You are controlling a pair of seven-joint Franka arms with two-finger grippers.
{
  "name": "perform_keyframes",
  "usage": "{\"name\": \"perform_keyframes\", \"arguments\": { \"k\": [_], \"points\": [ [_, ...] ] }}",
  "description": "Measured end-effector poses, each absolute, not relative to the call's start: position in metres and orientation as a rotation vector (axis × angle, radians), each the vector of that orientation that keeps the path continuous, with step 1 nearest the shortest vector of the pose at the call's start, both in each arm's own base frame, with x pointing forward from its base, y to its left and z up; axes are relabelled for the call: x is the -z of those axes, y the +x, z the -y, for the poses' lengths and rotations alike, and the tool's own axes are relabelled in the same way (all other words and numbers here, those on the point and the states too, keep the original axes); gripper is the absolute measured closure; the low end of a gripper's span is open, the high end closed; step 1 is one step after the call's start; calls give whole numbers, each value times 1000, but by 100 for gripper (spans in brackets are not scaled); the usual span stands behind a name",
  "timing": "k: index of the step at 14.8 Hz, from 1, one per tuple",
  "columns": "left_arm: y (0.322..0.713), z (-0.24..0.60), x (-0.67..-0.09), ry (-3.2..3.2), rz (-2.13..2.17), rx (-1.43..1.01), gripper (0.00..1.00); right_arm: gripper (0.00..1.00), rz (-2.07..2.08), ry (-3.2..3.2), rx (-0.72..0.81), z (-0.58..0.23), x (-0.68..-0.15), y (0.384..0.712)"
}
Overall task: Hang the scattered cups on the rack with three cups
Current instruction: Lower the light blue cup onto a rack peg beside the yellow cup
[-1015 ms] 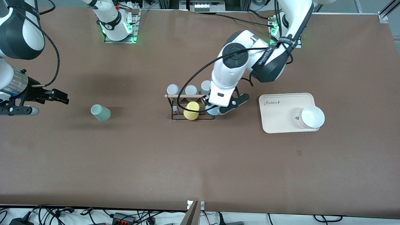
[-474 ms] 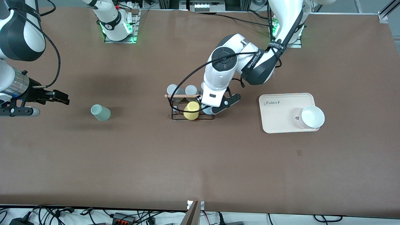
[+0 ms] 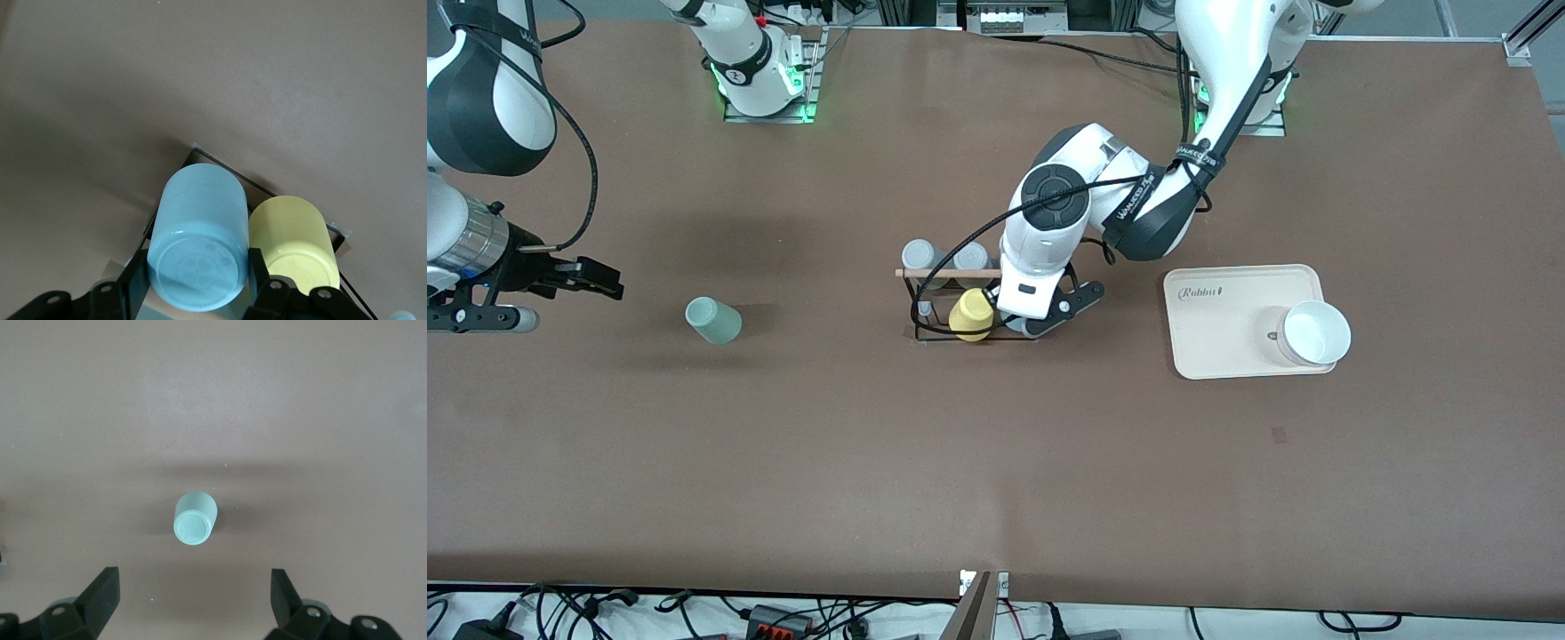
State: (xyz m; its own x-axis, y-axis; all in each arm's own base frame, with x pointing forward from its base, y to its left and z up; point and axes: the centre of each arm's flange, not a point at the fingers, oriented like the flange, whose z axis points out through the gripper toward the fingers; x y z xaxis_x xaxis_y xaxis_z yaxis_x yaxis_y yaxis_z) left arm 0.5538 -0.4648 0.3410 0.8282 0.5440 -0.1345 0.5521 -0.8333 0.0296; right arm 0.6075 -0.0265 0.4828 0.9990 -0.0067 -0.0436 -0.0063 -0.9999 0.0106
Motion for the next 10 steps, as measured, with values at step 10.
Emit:
{"name": "perform_keyframes", "arguments": {
  "k": [10],
  "points": [
    [557, 468, -334, 2928, -874, 172, 25, 0, 20, 3129, 99, 31, -467, 612]
  ]
}}
